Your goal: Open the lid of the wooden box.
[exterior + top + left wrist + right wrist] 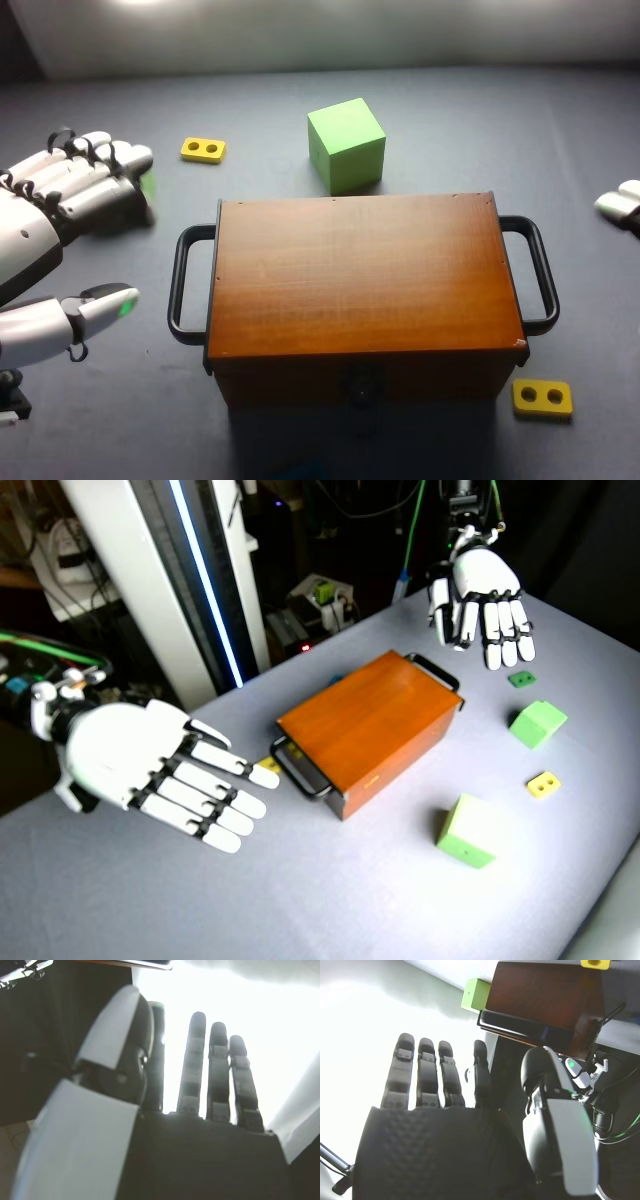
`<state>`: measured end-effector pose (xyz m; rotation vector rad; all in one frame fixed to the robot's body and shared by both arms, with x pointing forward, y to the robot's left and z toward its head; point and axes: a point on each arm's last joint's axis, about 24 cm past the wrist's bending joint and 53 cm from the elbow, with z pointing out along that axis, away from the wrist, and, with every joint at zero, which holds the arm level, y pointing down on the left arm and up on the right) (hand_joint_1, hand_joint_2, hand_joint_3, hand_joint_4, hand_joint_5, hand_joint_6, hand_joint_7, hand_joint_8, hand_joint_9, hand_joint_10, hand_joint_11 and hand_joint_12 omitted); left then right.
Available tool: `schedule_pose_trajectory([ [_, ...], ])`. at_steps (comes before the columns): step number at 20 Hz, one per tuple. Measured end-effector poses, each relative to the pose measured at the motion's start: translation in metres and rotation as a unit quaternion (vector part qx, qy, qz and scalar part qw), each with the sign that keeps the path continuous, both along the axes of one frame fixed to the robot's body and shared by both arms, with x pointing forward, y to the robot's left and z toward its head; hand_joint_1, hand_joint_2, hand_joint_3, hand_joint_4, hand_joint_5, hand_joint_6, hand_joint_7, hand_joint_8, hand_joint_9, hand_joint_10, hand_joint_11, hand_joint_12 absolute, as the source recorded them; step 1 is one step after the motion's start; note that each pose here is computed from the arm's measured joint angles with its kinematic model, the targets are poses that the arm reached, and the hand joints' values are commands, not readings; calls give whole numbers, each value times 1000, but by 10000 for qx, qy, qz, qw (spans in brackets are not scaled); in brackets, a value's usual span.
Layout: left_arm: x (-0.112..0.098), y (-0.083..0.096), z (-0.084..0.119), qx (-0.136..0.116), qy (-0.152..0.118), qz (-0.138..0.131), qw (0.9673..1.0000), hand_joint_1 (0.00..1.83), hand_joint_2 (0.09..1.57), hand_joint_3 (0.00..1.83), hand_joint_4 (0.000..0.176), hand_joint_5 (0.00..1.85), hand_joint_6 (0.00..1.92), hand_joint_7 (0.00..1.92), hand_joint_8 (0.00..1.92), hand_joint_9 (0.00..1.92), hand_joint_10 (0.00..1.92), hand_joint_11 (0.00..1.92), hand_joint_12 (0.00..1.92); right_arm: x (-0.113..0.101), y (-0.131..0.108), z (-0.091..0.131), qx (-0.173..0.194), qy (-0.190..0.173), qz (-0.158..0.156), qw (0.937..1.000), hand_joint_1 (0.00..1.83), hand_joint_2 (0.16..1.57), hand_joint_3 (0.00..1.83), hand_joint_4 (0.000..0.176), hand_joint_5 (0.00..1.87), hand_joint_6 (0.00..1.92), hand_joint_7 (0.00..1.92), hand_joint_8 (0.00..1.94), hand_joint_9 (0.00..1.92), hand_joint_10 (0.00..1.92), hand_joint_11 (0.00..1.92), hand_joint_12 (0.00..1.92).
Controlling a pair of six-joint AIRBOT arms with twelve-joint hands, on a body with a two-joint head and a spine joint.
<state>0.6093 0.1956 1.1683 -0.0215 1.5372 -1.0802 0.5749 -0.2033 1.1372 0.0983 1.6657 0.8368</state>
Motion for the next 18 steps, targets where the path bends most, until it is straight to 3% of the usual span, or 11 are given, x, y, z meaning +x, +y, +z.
schedule_pose_trajectory([
  [1,0,0,-1,-18,11,10,10000,319,1357,11,27,0,0,0,0,0,0,0,0,0,0,0,0,-3,3,10000,488,1370,11,0,0,0,0,0,0,0,0,0],
  [2,0,-1,-1,-14,20,-4,10000,316,1353,8,38,0,0,0,0,0,0,0,0,0,1,0,9,4,4,10000,511,1368,7,0,0,0,0,0,0,0,0,0],
  [6,0,0,-5,35,77,8,10000,306,1352,5,0,3,1,0,0,0,0,0,0,-1,1,-4,-11,59,15,10000,483,1371,3,0,0,0,0,0,0,0,0,0],
  [11,-5,4,-23,249,350,23,9991,301,1357,2,0,115,29,2,1,0,0,0,0,-2,4,-15,-95,230,72,9997,412,1379,5,0,0,0,0,0,0,0,0,0],
  [13,-3,8,-25,252,403,94,9988,289,1357,2,0,137,27,23,7,0,0,0,0,-1,4,-21,-122,311,63,9994,490,1366,0,0,0,0,0,0,0,0,0,0],
  [18,-10,-1,-36,358,600,-107,9975,288,1367,0,0,185,16,72,9,29,7,0,0,1,4,-31,-190,437,70,9988,522,1361,0,0,0,0,0,0,0,0,0,0],
])
